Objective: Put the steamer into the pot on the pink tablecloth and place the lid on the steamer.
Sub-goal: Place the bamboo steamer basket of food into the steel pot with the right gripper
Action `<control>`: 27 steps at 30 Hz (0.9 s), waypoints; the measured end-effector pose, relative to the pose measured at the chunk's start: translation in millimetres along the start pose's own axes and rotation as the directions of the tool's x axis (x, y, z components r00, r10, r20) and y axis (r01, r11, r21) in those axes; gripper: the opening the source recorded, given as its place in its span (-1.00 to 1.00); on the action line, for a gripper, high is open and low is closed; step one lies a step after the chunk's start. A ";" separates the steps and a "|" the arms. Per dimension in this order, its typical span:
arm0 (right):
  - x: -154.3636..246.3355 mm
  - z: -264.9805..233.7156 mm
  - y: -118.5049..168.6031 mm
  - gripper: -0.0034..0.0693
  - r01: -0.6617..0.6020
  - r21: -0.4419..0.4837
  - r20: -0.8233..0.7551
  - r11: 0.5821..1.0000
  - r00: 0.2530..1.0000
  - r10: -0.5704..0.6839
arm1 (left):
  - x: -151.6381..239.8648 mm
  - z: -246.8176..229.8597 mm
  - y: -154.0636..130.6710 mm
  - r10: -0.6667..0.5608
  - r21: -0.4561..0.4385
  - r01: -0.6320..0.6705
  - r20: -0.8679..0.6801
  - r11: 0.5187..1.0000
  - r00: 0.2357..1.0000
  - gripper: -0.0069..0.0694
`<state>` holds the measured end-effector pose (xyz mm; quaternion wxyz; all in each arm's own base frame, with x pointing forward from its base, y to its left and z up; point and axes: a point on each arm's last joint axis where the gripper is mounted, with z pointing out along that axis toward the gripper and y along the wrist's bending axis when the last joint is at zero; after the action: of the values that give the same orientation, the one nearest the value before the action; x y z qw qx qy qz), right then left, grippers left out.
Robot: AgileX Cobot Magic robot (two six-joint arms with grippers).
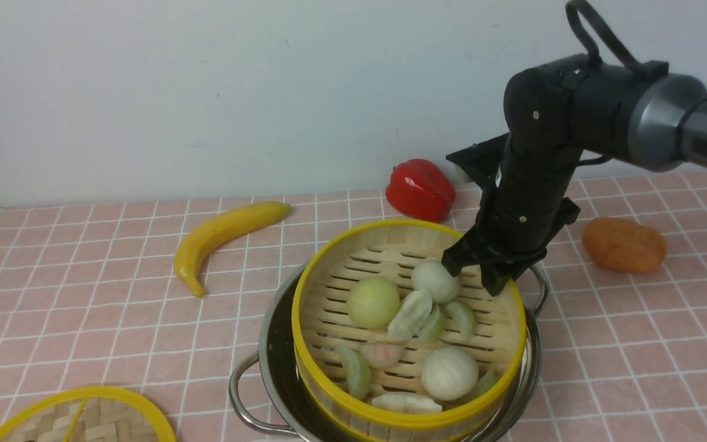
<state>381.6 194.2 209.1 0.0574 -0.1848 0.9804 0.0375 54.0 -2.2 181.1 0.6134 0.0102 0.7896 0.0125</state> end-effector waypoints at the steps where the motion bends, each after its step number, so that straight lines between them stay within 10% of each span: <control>1: -0.3 5.8 0.6 -0.76 -0.003 -0.008 -0.014 1.000 1.000 0.003 | 0.0 0.0 0.0 0.000 0.000 0.000 0.000 1.000 1.000 -0.18; 15: -0.5 11.7 -0.4 -0.73 0.019 0.001 -0.024 1.000 1.000 -0.019 | 0.0 0.0 0.0 0.000 0.000 0.000 0.000 1.000 1.000 -0.18; 27: -2.0 7.5 2.3 0.02 0.042 -0.026 -0.005 0.999 0.999 -0.043 | 0.0 0.0 0.0 0.000 0.000 0.000 0.000 1.000 1.000 -0.18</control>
<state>383.3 197.8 202.0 0.0529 -0.2064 0.9758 0.0483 54.0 -2.2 181.1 0.6134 0.0102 0.7896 0.0125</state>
